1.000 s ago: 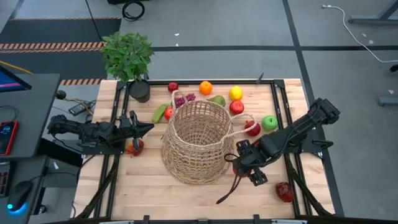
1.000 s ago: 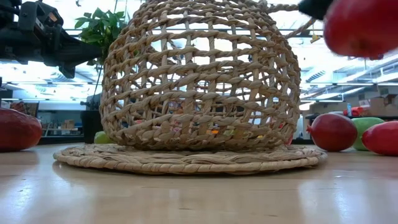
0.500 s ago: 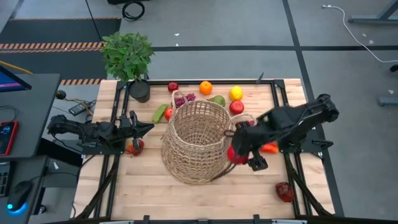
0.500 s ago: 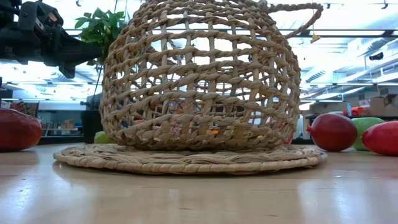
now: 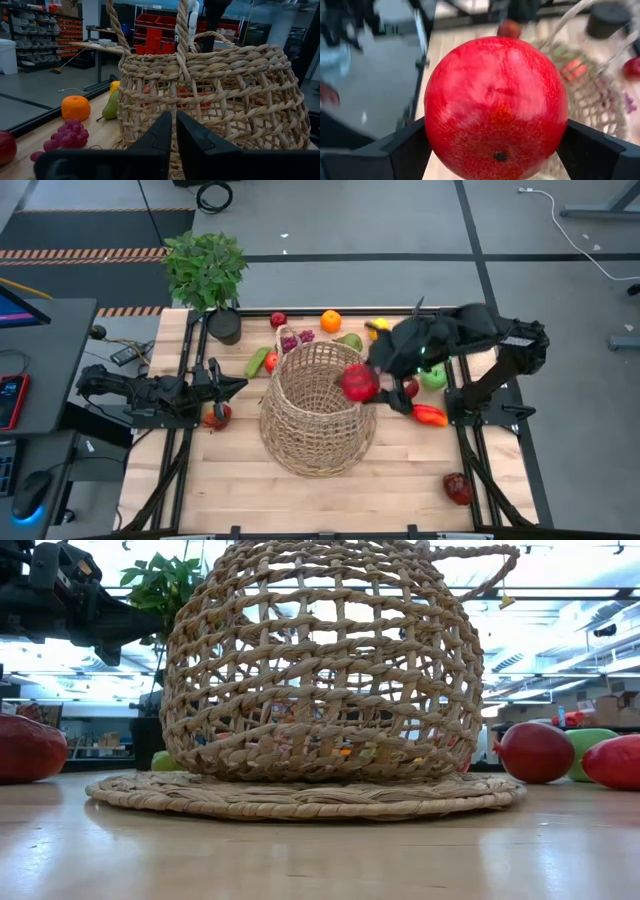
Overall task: Build produce basket
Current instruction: Put the red apple into the brown basket
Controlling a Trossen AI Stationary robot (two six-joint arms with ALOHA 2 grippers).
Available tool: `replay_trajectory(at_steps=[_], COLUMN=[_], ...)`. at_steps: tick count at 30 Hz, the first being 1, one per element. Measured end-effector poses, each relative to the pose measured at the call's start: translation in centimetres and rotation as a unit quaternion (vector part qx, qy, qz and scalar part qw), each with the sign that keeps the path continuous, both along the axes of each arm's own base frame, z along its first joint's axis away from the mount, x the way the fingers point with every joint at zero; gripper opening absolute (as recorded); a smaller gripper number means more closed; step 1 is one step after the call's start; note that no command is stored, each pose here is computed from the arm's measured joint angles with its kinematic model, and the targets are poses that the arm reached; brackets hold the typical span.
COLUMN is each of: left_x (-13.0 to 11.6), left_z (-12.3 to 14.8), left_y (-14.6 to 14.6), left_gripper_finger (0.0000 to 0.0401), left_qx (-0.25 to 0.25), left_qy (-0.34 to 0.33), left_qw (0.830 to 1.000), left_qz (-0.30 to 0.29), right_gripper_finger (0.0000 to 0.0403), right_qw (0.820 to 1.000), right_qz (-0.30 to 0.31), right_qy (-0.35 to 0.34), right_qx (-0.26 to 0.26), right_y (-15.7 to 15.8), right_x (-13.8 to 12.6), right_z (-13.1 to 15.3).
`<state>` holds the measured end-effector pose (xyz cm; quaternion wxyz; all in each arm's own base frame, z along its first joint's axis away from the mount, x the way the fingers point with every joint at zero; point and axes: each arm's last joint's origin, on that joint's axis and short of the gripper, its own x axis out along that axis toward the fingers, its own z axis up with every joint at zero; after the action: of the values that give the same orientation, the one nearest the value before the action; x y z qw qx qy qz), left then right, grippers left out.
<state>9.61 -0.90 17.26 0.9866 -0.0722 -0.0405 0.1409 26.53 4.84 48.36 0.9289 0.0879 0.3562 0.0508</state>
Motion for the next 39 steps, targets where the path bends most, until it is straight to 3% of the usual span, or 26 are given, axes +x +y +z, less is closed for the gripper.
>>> replay_trajectory(at_steps=[9,16,20,24,29,33,39], left_x=[0.0,0.0,0.0,0.0,0.0,0.0,0.0], left_z=[0.0,0.0,0.0,0.0,0.0,0.0,0.0], left_y=[0.0,0.0,0.0,0.0,0.0,0.0,0.0], left_gripper_finger=[0.0034,0.0033,0.0028,0.0029,0.0035,0.0035,0.0028], left_qx=[0.000,0.000,0.000,0.000,0.000,0.000,0.000], left_qy=[0.000,0.000,0.000,0.000,0.000,0.000,0.000], left_qw=[1.000,1.000,1.000,1.000,1.000,1.000,1.000], left_qz=[0.000,0.000,0.000,0.000,0.000,0.000,0.000], right_gripper_finger=[0.0376,0.0375,0.0375,0.0375,0.0376,0.0376,0.0376], right_qw=[0.989,0.968,0.957,0.953,0.935,0.898,0.835], right_qz=[-0.013,0.018,0.026,0.026,0.030,0.064,0.095], right_qy=[-0.138,-0.227,-0.275,-0.301,-0.314,-0.311,-0.283], right_qx=[0.050,0.102,0.090,0.009,-0.162,-0.304,-0.462], right_y=[-2.4,-4.5,-5.5,-6.3,-6.8,-7.0,-7.2], right_x=[-0.2,-0.7,-0.7,-0.6,-0.5,-0.5,-0.5], right_z=[4.1,6.8,7.8,7.9,7.9,7.9,7.9])
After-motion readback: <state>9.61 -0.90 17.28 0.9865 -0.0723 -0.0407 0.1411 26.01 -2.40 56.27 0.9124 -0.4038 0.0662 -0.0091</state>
